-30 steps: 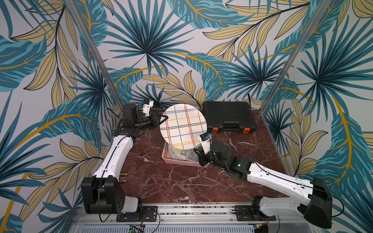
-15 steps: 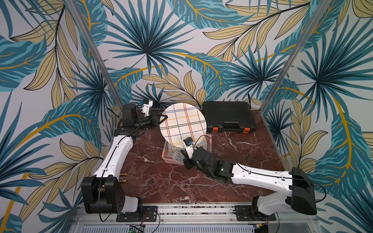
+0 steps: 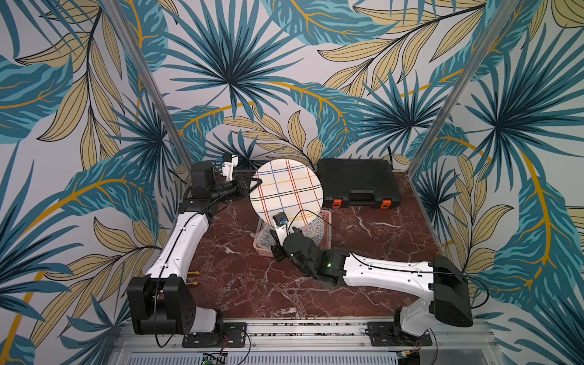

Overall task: Wipe the wet plate dry
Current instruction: Wipe the plate with towel.

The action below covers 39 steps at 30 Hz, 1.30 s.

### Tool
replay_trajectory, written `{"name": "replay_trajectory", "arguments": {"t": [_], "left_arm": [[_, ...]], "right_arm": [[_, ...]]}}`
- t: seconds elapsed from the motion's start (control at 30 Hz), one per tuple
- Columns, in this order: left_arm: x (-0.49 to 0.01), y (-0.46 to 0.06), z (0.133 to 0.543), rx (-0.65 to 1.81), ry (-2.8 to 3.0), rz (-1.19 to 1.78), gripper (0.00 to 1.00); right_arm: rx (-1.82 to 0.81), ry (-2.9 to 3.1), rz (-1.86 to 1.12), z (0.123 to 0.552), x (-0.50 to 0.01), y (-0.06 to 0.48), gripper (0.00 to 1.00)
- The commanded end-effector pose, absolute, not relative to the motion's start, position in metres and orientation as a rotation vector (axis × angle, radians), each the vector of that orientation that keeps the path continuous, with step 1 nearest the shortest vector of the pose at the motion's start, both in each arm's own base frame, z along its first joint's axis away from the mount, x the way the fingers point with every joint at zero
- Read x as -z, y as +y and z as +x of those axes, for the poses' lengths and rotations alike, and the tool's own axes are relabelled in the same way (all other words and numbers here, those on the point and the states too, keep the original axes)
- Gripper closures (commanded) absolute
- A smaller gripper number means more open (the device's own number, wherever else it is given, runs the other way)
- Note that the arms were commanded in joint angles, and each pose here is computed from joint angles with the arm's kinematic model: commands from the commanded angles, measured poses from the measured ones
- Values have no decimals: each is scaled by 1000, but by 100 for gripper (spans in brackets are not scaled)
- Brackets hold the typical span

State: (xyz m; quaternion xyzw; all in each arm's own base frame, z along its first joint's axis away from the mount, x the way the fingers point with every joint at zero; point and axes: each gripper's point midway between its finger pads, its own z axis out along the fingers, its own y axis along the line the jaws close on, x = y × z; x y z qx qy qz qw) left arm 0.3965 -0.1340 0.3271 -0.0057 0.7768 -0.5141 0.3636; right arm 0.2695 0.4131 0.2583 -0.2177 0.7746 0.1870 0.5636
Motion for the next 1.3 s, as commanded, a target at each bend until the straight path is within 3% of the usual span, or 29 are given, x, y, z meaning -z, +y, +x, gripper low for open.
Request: {"name": "replay_trajectory", "arguments": {"t": [0.0,0.73,1.03,1.27], "left_arm": [[-322,-140,386,1330,1994,84,100],[-325,-141,381,1323,1979,119,100],[-327,-138,386,1314,1975,114,100],[-334,-135,387,1296,1959,121,100]], "right_arm": [[-500,1663,-322,289,-332,416,100],[-498,1617,-337,313,-376,469,100],[-664,1644,-351,280,-391,435,100],[-701,1796,-407,245,-350,386,100]]}}
